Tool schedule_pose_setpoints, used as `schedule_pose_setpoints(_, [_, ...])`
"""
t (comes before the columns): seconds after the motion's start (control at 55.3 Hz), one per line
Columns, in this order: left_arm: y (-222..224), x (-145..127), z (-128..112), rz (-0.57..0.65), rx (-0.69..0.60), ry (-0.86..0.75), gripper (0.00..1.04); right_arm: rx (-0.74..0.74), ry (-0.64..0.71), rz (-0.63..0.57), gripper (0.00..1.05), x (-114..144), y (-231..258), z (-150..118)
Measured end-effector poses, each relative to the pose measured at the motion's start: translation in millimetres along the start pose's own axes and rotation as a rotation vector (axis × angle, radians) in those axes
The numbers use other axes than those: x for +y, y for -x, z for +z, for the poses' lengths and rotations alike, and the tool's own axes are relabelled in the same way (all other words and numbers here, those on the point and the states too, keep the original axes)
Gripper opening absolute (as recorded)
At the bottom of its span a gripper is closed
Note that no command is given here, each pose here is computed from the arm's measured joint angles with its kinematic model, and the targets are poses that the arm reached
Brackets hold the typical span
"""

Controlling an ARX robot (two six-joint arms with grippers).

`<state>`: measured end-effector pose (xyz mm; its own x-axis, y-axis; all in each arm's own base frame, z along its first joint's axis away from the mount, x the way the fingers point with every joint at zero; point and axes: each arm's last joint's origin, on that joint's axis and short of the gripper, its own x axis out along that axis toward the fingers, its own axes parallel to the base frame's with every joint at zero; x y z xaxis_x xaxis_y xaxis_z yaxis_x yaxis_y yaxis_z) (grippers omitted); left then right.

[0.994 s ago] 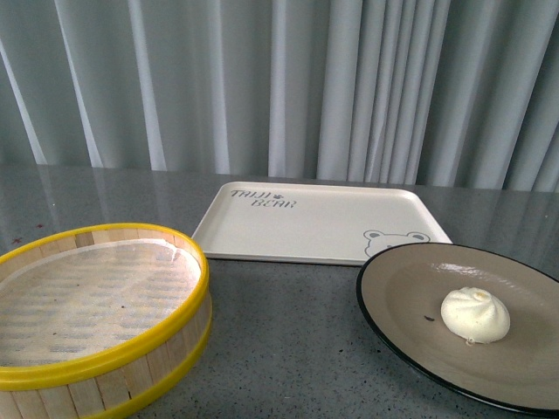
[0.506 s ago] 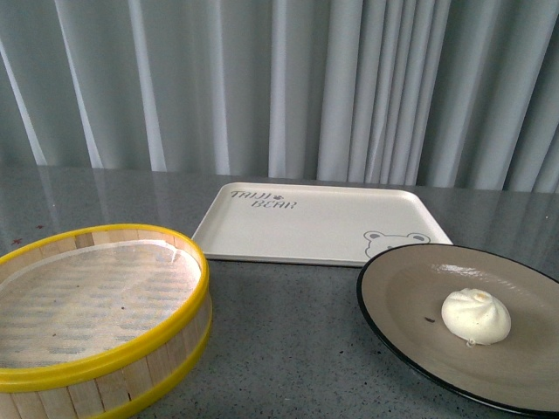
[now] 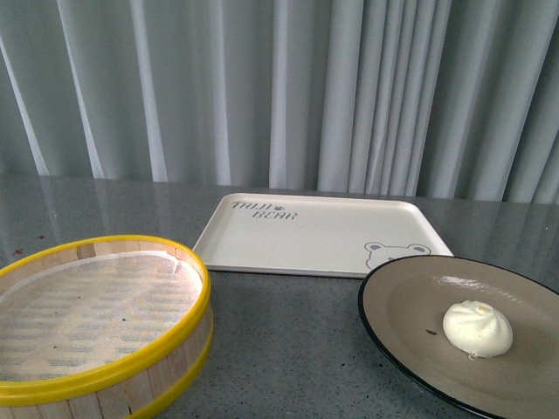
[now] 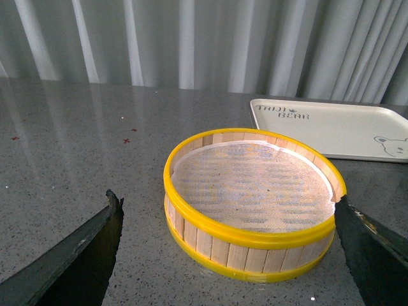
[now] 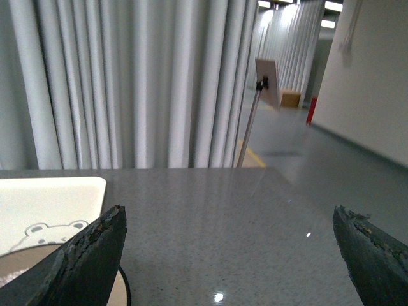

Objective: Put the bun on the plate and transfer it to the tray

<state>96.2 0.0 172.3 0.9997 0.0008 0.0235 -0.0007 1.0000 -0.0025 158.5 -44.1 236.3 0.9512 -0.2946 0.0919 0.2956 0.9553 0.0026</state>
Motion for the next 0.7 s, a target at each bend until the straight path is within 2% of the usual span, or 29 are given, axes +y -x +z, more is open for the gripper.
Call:
schedule_pose_setpoints(0.054, [0.0,0.0,0.0,0.000,0.000,0.000,0.98,0.082,-0.105,-0.007,0.96,-5.2,-20.3,0.8])
schedule_pose_setpoints(0.09, [0.0,0.0,0.0,0.000,0.000,0.000,0.98,0.201,-0.248,-0.023,0.96,-10.4,-43.1,-5.1])
schedule_pose_setpoints(0.181, [0.0,0.0,0.0,0.000,0.000,0.000,0.98,0.360,-0.453,-0.050,0.96,-13.2,-62.9,-16.9])
schedule_pose_setpoints(0.289, [0.0,0.0,0.0,0.000,0.000,0.000,0.98,0.536,-0.721,-0.052,0.96,-6.4,-66.4,-28.1])
schedule_pose_setpoints(0.398, [0.0,0.0,0.0,0.000,0.000,0.000,0.98,0.643,-0.900,-0.043,0.96,5.0,-61.3,-33.2])
schedule_pose_setpoints(0.542, [0.0,0.0,0.0,0.000,0.000,0.000,0.98,0.748,-1.025,-0.040,0.96,16.3,-51.1,-44.4])
schedule_pose_setpoints(0.705, [0.0,0.0,0.0,0.000,0.000,0.000,0.98,0.832,-1.081,-0.052,0.96,17.4,-42.4,-57.5])
